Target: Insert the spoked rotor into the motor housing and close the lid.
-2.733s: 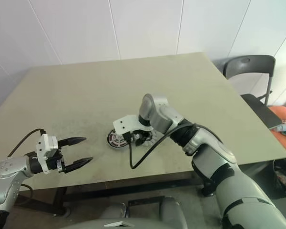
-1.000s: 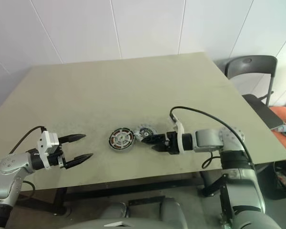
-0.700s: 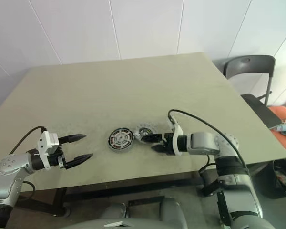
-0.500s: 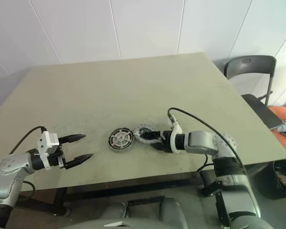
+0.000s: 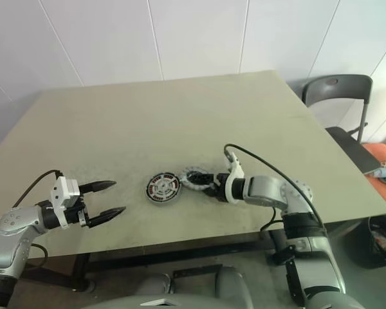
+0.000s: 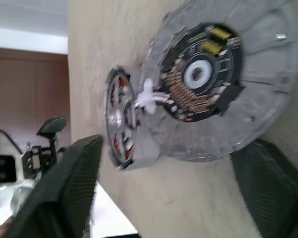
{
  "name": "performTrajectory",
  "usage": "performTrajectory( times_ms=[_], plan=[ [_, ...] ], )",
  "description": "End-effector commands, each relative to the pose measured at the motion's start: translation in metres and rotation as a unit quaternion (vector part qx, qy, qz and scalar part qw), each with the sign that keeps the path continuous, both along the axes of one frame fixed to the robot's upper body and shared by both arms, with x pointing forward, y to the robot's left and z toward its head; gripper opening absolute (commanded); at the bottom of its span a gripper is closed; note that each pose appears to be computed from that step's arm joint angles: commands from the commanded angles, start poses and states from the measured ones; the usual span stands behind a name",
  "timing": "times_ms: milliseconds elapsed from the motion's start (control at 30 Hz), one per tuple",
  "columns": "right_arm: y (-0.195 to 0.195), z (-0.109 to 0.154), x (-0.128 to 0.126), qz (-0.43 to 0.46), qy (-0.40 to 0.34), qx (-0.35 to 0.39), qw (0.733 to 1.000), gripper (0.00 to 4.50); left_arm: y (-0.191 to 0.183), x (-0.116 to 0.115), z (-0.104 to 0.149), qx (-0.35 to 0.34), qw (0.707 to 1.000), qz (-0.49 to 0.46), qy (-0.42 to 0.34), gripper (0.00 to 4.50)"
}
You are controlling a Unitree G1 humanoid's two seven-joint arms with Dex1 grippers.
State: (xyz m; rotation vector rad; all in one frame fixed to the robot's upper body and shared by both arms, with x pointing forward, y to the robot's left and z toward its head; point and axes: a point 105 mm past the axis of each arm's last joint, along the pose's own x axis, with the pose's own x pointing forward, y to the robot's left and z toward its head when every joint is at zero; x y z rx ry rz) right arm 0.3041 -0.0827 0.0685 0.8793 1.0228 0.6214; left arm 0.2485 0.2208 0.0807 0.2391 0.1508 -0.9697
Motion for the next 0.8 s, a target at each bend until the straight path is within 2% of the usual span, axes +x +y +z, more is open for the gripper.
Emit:
performTrajectory(
  times_ms=[33, 300, 533, 800],
  plan=[
    [0.002, 0.016, 0.008, -0.012, -0.038, 0.019, 0.999, 2.86, -0.003, 0.004, 0.012, 0.004, 1.000, -0.006, -0.025, 4.50],
    [0.002, 0.027, 0.011, -0.016, -0.073, 0.023, 0.997, 0.07, -0.003, 0.006, 0.012, 0.003, 1.000, -0.006, -0.026, 4.50],
    [0.009, 0.036, 0.006, 0.021, -0.139, 0.005, 0.990, 0.03, -0.002, 0.007, 0.012, 0.004, 1.000, -0.007, -0.026, 4.50],
    [0.022, 0.040, -0.009, 0.123, -0.241, -0.060, 0.961, 0.03, -0.002, 0.008, 0.012, 0.005, 1.000, -0.008, -0.027, 4.50]
  ],
)
